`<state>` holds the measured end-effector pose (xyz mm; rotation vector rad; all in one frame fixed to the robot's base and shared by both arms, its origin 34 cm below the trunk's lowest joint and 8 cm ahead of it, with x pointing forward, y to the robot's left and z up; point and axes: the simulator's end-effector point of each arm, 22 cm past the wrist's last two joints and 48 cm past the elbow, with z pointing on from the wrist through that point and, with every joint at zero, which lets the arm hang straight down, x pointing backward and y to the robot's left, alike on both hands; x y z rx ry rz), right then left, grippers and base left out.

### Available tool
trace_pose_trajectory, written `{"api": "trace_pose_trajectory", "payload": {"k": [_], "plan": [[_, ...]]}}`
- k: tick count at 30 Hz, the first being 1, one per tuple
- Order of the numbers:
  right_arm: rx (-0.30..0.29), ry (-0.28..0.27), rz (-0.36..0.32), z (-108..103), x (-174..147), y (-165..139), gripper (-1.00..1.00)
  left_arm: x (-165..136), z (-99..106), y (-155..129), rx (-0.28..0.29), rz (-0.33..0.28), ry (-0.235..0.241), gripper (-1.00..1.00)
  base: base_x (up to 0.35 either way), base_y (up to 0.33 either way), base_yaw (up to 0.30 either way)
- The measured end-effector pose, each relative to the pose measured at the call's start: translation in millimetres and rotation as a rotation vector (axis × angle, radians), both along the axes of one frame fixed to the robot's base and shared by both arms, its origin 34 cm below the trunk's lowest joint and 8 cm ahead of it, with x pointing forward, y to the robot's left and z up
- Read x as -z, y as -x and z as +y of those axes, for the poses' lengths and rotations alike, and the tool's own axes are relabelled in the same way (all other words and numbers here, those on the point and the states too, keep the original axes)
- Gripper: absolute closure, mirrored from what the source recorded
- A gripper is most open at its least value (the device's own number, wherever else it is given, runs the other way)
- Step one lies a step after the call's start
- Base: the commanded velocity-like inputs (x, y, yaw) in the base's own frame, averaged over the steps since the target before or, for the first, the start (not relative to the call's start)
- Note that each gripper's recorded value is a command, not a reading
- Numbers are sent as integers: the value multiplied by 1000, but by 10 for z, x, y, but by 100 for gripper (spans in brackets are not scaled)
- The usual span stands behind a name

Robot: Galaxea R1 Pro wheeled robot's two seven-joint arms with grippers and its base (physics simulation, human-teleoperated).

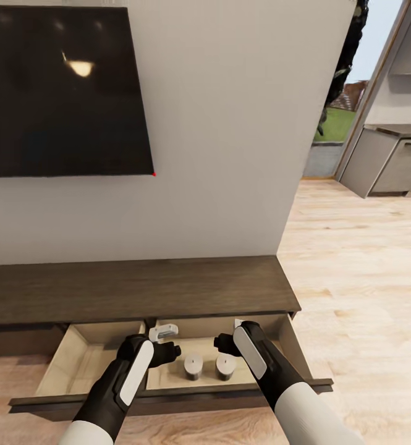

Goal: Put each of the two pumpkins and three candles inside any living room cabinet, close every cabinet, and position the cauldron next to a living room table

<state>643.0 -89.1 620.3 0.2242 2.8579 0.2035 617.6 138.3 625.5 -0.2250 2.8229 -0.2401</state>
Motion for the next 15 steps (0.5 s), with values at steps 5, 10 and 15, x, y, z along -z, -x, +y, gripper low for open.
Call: {"api": "trace_pose_trajectory", "payload": {"k": [5,10,15], "plan": [[0,3,0,-5,-49,0,-100,-57,-4,-6,0,-1,2,-100,0,0,153],[0,6,0,-11,-48,-1,-100,-68,-6,-16,-1,-4,4,-100,0,0,275],[0,8,-1,-16,-46,-1,-100,-67,-6,-13,-1,-3,4,-100,0,0,288]]}}
